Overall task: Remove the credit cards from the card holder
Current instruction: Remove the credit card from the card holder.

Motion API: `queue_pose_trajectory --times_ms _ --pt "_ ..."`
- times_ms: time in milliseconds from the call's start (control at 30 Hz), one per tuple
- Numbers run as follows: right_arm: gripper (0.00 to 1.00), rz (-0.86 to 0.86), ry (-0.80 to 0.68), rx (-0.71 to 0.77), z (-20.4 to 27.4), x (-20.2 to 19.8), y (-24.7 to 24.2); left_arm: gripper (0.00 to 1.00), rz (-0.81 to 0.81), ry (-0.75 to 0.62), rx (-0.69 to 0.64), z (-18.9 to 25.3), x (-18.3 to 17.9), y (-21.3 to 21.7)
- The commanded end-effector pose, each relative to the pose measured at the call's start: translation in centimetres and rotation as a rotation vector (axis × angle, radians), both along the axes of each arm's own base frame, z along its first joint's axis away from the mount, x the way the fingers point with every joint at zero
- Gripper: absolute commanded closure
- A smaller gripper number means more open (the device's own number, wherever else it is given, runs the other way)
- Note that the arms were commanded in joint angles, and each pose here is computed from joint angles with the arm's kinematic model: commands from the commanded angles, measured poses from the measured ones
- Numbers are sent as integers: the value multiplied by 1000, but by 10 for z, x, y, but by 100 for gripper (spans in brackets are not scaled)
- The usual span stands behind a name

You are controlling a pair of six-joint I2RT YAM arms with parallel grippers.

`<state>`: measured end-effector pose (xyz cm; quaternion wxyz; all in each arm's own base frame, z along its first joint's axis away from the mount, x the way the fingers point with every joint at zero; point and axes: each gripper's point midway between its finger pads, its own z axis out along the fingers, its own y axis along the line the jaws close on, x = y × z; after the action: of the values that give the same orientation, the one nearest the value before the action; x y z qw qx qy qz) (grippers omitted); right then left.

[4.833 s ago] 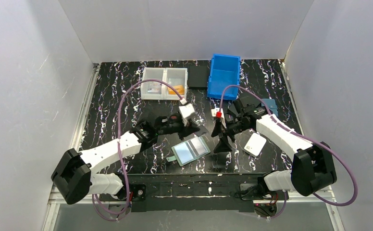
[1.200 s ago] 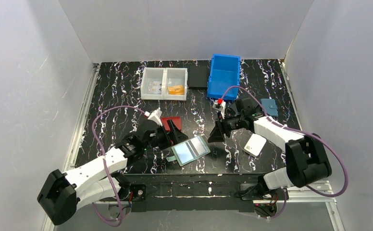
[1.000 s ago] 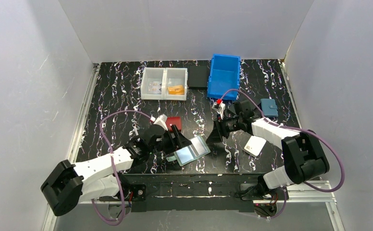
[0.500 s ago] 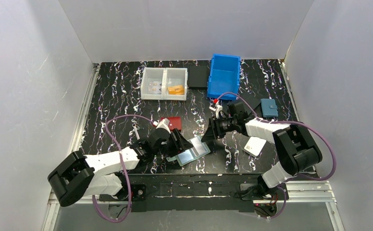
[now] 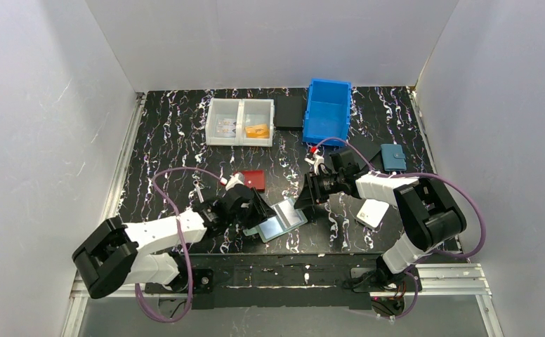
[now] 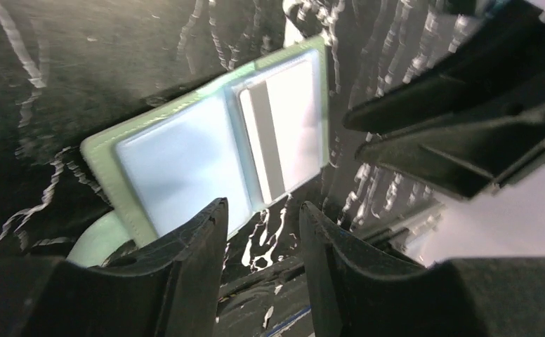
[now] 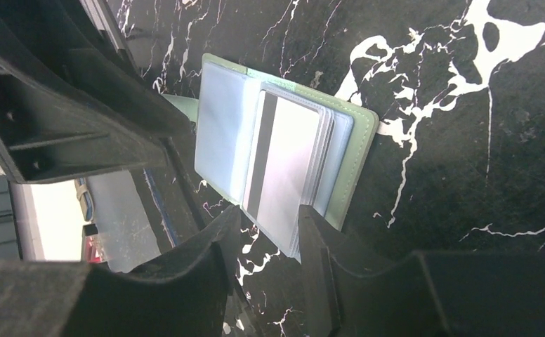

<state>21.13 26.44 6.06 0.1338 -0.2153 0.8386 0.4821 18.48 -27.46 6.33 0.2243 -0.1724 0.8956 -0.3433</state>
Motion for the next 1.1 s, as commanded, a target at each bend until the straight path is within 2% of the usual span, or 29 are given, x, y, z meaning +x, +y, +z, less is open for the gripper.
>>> queue_pose_trajectory --times_ms 0,100,300,433,533,600,667,700,767,867,967,1067 --pt "56 15 -57 7 9 8 4 59 118 77 323 23 6 43" --pt "56 20 -78 15 14 9 5 58 118 47 429 58 13 56" --pt "56 30 -87 20 16 9 5 58 139 -68 415 106 23 65" --pt "56 33 -83 22 15 9 5 58 137 -77 394 115 20 67" --pt "56 36 -82 23 14 8 5 58 91 -61 374 103 15 60" --pt "56 39 -81 24 14 8 6 59 -87 -99 272 89 8 29" --pt "56 42 -76 26 14 7 6 65 -319 -195 18 84 -10 -21" --pt "56 42 -76 26 14 7 6 67 -353 -226 -94 84 -15 -34" --pt "56 43 -76 28 14 7 6 67 -333 -246 -160 77 -11 -38" --pt "56 46 -79 31 16 7 6 66 -326 -233 -122 62 -10 -31" --pt "56 53 -88 37 19 7 6 65 -315 -280 -70 72 -5 -17" --pt "56 72 -118 37 23 8 6 60 -261 -347 65 86 3 16"
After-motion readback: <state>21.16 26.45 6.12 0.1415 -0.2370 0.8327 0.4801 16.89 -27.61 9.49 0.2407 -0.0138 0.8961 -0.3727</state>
